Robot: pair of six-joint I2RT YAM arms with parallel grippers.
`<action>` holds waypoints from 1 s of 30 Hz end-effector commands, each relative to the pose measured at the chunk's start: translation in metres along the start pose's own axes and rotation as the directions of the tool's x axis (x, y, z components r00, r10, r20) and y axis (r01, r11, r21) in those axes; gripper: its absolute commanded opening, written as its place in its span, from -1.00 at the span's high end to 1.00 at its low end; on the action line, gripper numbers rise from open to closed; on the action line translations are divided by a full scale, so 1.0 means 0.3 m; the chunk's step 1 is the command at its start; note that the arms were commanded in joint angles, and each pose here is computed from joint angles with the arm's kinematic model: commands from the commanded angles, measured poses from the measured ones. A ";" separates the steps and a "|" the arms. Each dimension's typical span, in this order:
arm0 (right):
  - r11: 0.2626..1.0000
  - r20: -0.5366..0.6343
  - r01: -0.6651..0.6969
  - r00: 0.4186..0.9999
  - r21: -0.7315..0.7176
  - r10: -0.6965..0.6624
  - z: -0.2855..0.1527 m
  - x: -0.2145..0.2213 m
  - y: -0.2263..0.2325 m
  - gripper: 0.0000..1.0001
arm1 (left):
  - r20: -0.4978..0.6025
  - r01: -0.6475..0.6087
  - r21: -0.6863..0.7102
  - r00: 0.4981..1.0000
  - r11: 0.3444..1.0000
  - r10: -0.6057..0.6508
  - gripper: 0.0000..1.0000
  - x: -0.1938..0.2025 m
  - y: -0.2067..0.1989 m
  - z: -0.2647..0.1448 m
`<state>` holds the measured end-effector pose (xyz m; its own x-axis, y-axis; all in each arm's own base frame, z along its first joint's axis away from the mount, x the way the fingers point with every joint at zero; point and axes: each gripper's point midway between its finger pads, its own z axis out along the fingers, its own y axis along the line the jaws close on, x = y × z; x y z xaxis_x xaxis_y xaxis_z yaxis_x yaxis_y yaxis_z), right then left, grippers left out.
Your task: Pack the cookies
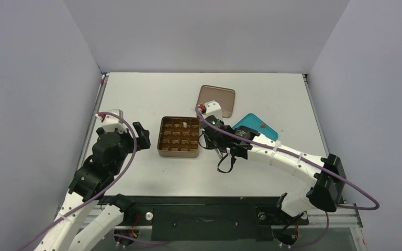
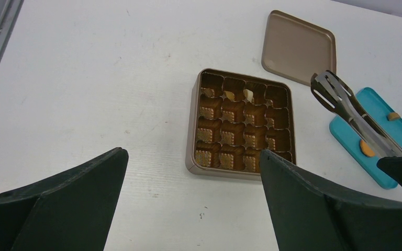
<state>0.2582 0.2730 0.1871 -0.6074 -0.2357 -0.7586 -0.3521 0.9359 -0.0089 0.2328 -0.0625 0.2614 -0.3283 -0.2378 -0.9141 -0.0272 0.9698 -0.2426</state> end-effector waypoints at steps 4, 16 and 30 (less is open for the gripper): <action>0.999 0.028 0.021 0.999 -0.046 -0.019 0.029 -0.067 0.106 0.65 | 0.057 0.025 0.025 0.998 0.999 -0.026 -0.93 -0.052 -0.018 -0.004; 0.999 -0.011 0.028 1.000 -0.020 -0.028 0.106 -0.044 0.132 0.64 | 0.059 0.026 0.026 0.998 0.999 -0.027 -0.93 -0.053 -0.018 -0.006; 1.000 -0.026 0.011 1.000 -0.003 -0.011 0.140 -0.034 0.122 0.54 | 0.056 0.024 0.025 0.998 0.999 -0.026 -0.93 -0.051 -0.019 -0.003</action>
<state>0.2680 0.3111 0.1512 -0.6422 -0.3094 -0.7013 -0.3867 0.9207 -0.0521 0.2322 -0.0622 0.2623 -0.3250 -0.2396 -0.9149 -0.0263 0.9693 -0.2446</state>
